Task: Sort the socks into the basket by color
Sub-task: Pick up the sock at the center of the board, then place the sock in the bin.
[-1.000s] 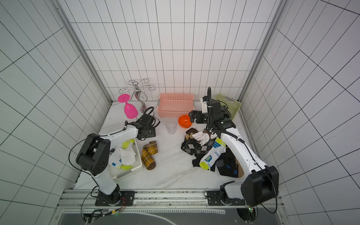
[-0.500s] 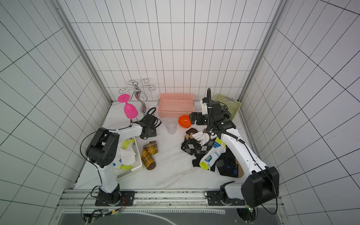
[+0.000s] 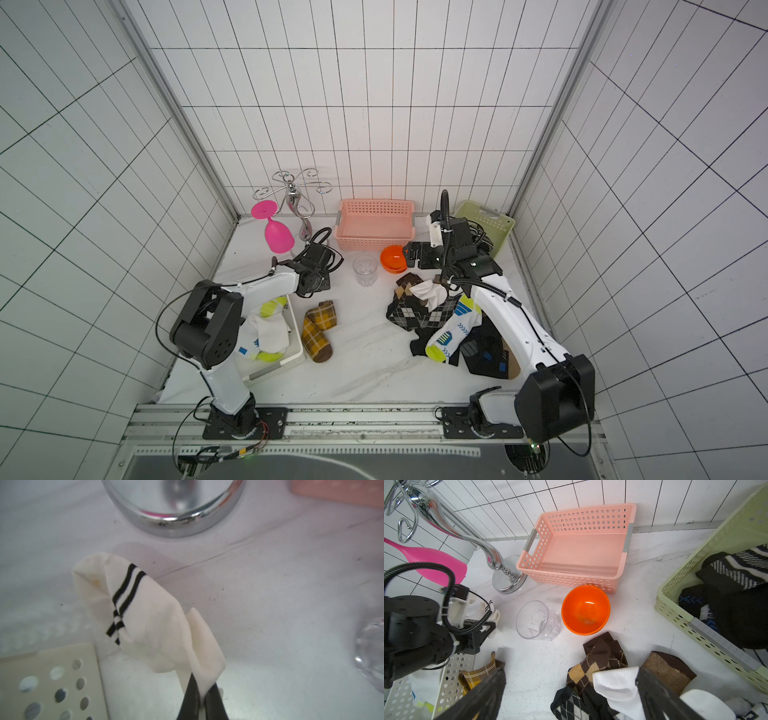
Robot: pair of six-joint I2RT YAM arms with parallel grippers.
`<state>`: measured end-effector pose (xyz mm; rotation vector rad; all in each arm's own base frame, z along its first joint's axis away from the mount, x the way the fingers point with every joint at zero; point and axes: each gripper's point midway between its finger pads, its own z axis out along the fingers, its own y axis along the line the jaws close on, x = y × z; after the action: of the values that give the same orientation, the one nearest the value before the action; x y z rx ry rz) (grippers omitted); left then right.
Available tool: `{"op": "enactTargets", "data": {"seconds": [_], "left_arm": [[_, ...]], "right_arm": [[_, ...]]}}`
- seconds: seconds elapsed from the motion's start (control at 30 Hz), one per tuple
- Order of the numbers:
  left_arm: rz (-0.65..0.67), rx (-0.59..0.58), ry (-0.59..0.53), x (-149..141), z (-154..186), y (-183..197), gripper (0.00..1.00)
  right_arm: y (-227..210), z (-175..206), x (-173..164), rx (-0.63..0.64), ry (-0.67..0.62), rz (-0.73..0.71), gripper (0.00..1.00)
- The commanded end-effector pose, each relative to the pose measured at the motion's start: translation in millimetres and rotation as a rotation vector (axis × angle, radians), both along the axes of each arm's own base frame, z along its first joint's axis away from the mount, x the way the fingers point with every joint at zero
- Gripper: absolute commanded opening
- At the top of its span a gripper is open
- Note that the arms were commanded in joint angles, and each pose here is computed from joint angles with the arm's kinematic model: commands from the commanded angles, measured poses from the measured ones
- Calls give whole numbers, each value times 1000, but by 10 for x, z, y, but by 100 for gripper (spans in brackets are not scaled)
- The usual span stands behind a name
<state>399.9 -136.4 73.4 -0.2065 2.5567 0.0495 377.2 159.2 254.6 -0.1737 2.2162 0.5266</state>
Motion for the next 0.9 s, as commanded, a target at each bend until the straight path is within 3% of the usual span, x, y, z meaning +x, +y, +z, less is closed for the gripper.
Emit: {"op": "enactTargets", "data": {"seconds": [0.0, 0.33, 0.57, 0.67, 0.87], "left_arm": [[-20, -26, -136, 22, 568, -83, 0], [21, -88, -237, -401, 1341, 110, 0], [156, -91, -366, -791, 1826, 569, 0], [247, -96, -376, -916, 1858, 865, 0], [404, -85, -291, -930, 1511, 1428, 0]], "right_arm": [[39, -225, -102, -14, 49, 33, 99], [143, -287, -133, -5, 64, 72, 99], [224, -313, -162, 3, 66, 97, 100], [252, -325, -172, 2, 68, 106, 100], [271, -336, -199, 1, 71, 116, 99]]}}
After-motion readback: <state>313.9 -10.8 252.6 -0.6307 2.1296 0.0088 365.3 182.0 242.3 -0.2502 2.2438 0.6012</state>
